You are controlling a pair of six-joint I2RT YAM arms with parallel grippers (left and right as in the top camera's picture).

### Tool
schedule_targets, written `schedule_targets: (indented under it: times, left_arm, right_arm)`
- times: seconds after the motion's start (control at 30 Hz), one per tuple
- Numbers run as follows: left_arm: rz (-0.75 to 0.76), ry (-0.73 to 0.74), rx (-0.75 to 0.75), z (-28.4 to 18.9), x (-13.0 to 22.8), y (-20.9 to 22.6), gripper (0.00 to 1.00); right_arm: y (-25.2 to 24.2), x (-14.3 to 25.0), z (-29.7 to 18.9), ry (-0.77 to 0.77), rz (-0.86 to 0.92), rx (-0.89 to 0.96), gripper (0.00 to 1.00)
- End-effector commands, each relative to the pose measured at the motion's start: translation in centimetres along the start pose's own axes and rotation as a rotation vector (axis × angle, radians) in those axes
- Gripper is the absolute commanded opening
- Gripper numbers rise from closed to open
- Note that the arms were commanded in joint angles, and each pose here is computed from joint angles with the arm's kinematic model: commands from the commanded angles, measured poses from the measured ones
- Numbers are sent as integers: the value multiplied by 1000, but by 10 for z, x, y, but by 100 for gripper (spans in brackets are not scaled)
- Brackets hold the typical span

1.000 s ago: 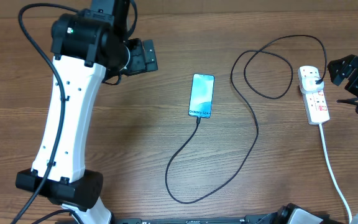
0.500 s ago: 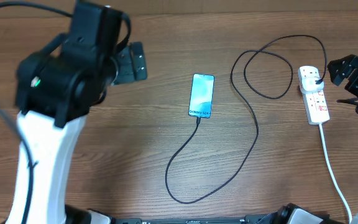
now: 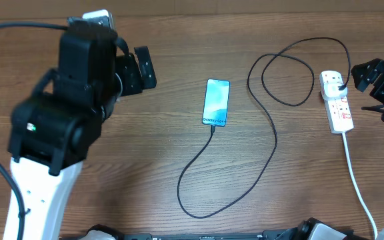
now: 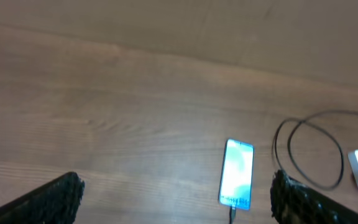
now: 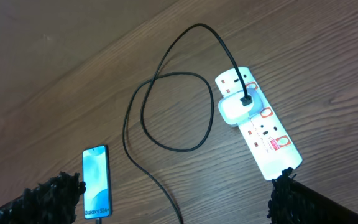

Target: Plug charger to phone and switch on socket

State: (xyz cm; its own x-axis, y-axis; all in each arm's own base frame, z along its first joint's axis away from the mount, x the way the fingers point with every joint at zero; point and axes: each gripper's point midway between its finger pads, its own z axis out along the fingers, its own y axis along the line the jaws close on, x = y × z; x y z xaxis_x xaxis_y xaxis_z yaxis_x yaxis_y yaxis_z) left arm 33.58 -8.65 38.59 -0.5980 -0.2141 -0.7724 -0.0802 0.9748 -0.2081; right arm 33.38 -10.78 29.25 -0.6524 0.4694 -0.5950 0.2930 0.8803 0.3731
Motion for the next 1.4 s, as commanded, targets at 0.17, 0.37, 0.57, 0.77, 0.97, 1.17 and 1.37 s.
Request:
schedule_targets:
  times: [0.17, 0.37, 0.57, 0.77, 0.97, 1.17, 1.37]
  left_arm:
    - [-77, -193, 137, 18, 36, 23, 100]
    - [-131, -398, 259, 16, 50, 41, 100]
    - [-152, -638, 330, -4, 66, 55, 100]
    - [-169, -804, 343, -20, 90, 74, 100]
    - [-206, -891, 296, -26, 110, 95, 100]
    - [-220, -930, 257, -23, 124, 111, 100]
    - [-224, -935, 228, -10, 140, 122, 100]
  right_arm:
    - [1, -2, 0, -4, -6, -4, 100]
    - [1, -2, 0, -4, -6, -4, 100]
    - [1, -2, 0, -4, -6, -4, 100]
    - [1, -2, 0, -4, -6, -4, 100]
    - [1, -2, 0, -4, -6, -4, 100]
    - [1, -2, 0, -4, -6, -4, 100]
    - [1, -2, 0, -4, -6, -4, 100]
